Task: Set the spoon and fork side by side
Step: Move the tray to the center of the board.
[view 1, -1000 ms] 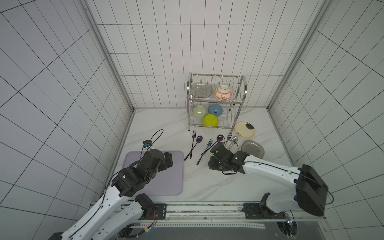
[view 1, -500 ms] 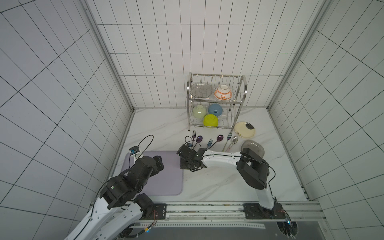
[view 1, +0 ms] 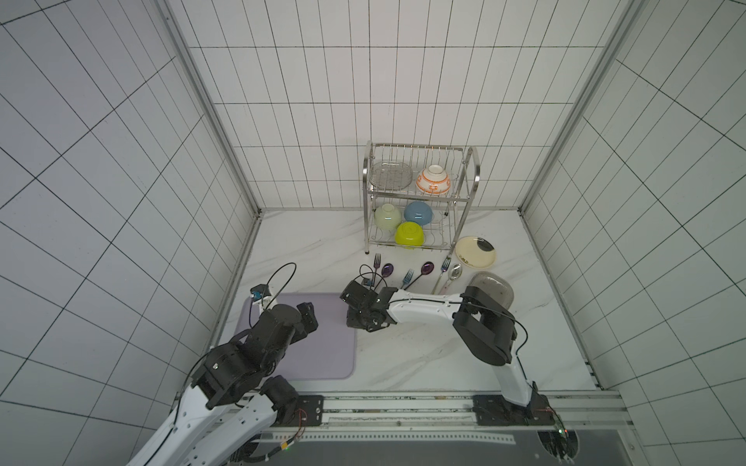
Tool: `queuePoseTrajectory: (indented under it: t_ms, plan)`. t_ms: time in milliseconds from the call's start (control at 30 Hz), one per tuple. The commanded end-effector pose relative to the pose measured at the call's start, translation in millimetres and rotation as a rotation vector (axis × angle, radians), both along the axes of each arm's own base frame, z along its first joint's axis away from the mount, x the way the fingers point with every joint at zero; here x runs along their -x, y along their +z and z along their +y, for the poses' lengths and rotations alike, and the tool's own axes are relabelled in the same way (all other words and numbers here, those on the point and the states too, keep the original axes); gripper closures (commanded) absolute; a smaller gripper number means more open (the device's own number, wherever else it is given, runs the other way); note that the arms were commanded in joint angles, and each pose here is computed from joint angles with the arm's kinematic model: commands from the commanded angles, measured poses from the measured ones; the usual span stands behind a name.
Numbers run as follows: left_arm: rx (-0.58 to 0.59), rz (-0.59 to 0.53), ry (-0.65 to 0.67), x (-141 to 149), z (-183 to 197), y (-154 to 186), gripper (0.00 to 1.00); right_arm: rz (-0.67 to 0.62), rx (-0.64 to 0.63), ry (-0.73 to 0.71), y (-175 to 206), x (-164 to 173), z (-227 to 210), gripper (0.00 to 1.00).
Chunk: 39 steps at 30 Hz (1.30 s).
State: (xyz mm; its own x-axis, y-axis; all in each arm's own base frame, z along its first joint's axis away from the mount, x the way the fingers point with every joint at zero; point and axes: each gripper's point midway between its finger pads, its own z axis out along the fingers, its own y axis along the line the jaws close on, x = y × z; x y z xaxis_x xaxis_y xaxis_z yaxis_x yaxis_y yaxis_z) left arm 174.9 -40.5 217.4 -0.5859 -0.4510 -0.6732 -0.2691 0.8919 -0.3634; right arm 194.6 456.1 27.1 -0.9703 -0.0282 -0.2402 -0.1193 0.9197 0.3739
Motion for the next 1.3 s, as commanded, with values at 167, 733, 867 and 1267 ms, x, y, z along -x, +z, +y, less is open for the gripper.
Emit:
queuePoseTrajectory:
  t_ms: [167, 733, 867, 1267]
  plan:
    - [0.017, -0.038, -0.019, -1.4, -2.2, 7.7, 0.03, -0.078, 0.042, -0.094, 31.2, -21.1, -31.4, 1.0]
    - [-0.001, -0.064, -0.088, -9.6, -14.6, 25.8, 0.03, -0.055, -0.042, 0.113, 74.9, -2.7, -179.8, 1.0]
    - [-0.008, -0.049, -0.106, -13.2, -20.3, 22.8, 0.02, -0.017, -0.06, 0.05, 62.4, 3.6, -223.6, 1.0]
    - [-0.016, -0.005, -0.138, -22.3, -34.5, 9.0, 0.03, -0.005, -0.083, 0.018, 30.2, 0.7, -286.7, 1.0]
